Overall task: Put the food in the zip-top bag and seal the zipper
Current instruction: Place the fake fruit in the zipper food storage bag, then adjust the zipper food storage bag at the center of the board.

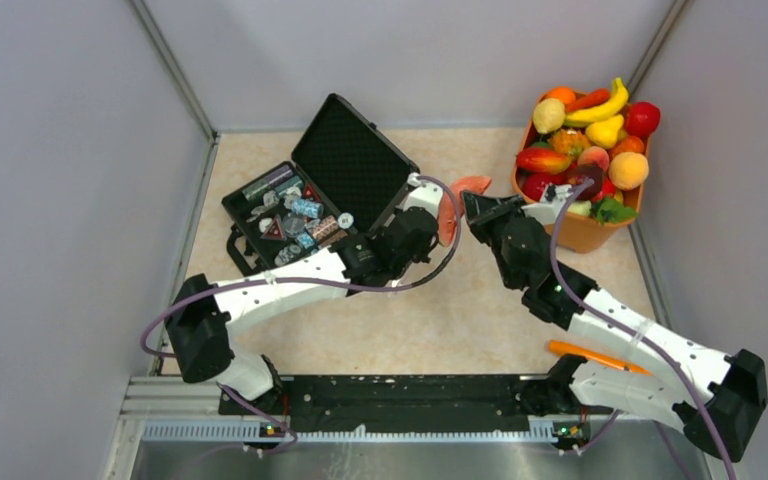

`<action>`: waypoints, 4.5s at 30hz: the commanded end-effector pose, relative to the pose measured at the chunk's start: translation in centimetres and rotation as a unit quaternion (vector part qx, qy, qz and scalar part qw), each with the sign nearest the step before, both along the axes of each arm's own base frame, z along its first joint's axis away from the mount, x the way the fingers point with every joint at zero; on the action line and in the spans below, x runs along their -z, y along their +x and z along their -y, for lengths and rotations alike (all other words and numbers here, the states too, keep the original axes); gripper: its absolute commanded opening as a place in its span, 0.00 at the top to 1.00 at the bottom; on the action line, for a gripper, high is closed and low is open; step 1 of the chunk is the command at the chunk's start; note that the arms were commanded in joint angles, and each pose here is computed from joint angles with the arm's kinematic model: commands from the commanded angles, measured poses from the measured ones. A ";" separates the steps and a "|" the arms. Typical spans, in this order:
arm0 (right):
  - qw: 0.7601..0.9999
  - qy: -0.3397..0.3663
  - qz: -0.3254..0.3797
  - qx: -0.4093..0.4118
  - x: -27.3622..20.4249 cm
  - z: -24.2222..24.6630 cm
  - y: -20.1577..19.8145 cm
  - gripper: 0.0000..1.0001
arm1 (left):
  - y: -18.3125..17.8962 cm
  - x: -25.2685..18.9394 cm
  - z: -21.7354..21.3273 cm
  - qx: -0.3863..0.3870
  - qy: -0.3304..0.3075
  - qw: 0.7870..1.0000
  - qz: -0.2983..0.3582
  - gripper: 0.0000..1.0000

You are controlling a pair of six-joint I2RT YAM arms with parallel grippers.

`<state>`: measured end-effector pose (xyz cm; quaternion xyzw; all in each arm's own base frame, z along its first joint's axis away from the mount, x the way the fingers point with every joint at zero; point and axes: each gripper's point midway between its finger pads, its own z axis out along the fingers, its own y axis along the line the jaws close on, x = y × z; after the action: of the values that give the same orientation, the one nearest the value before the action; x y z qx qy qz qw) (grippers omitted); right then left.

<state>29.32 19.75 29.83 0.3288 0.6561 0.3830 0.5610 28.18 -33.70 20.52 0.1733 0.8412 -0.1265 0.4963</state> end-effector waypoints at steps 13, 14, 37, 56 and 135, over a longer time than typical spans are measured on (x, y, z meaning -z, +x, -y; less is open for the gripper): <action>0.996 -0.067 -0.062 -0.009 3.2 -1.1 0.3 1.00 | 0.4 -3.5 -0.2 -0.019 -0.041 0.999 0.029 1.00; 0.996 -0.069 -0.054 -0.012 3.0 -1.1 0.2 1.00 | 0.5 -3.6 -0.2 -0.023 -0.044 0.998 0.030 1.00; 0.985 -0.163 -0.042 -0.044 1.7 -1.6 -0.8 1.00 | 1.5 -5.0 0.6 -0.056 -0.082 0.995 0.026 1.00; 0.993 -0.104 -0.033 0.040 0.9 -0.7 1.2 1.00 | -0.1 -5.0 1.8 0.000 -0.088 0.996 -0.001 1.00; 0.916 -0.277 0.139 -0.256 -14.3 -4.9 -4.1 1.00 | 0.7 -21.4 -6.7 0.028 -0.037 0.994 0.097 1.00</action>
<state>29.40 25.23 35.51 -0.0358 0.8079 0.2357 0.5390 31.55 -24.59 38.98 0.1488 0.7906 -0.0488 0.5920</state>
